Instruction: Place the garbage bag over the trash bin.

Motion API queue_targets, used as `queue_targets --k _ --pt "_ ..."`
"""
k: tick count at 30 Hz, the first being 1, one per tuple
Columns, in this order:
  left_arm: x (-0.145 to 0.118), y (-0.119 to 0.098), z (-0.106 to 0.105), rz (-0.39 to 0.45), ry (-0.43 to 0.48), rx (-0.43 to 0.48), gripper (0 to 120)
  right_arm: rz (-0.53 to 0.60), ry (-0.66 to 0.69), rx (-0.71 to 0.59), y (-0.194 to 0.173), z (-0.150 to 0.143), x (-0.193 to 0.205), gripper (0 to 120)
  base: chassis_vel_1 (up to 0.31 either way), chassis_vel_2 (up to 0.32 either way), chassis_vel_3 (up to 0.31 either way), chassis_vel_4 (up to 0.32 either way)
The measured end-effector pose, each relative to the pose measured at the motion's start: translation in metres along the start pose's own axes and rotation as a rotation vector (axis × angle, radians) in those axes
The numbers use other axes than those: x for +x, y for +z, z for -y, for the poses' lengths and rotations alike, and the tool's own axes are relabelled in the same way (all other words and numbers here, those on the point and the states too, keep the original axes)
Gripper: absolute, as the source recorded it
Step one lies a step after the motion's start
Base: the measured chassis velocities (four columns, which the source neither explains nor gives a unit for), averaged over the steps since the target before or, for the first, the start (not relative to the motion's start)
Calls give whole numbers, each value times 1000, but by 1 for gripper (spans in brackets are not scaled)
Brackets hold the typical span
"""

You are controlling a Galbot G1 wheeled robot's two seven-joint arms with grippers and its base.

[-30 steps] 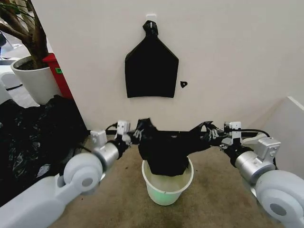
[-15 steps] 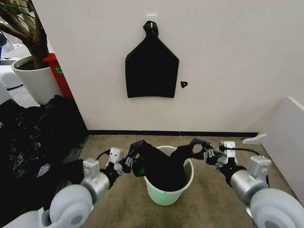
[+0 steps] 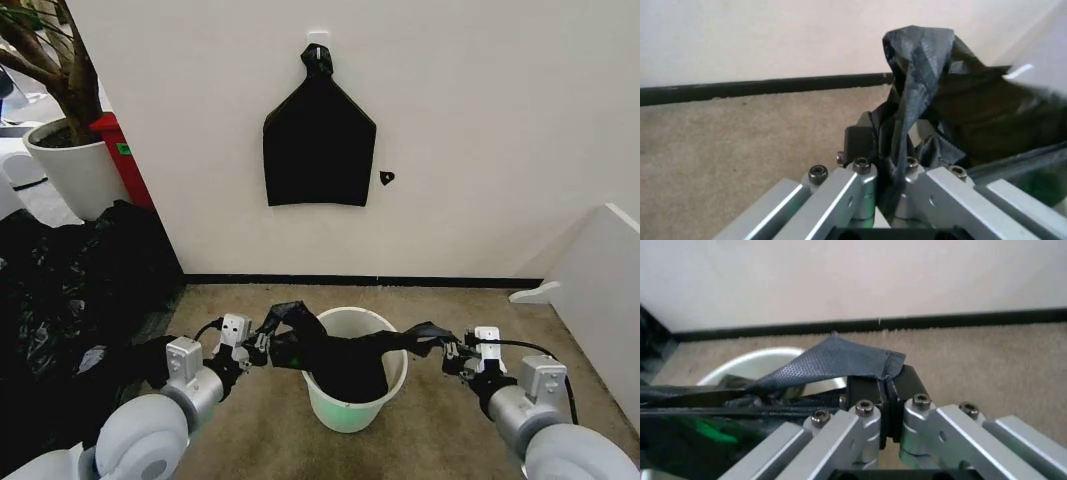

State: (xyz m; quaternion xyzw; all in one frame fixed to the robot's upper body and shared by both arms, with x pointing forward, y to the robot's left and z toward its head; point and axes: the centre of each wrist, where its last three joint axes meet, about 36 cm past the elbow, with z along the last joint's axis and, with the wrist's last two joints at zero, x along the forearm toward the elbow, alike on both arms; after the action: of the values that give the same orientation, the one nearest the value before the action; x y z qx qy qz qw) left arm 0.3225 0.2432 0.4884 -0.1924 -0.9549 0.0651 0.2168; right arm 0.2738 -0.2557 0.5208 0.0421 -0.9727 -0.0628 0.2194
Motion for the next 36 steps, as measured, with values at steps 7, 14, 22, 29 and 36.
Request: queue_targets --k 7,14,22,29,36 --pt "-19 -17 -13 55 -11 -25 0 55 1 4 -8 2 -2 0 0 0 0 0" --pt "-15 -34 -12 105 17 -99 0 79 -29 -3 -14 -8 10 0 0 0 0 0" --pt "-21 2 -7 22 20 -114 0 6 -24 -12 16 -12 -2 0 0 0 0 0" --pt "-46 15 -18 22 -19 -108 0 -18 -7 -20 34 -3 -24 0 0 0 0 0" --pt "-46 39 -14 -8 -30 -101 0 -81 14 -4 58 1 -21 0 0 0 0 0"
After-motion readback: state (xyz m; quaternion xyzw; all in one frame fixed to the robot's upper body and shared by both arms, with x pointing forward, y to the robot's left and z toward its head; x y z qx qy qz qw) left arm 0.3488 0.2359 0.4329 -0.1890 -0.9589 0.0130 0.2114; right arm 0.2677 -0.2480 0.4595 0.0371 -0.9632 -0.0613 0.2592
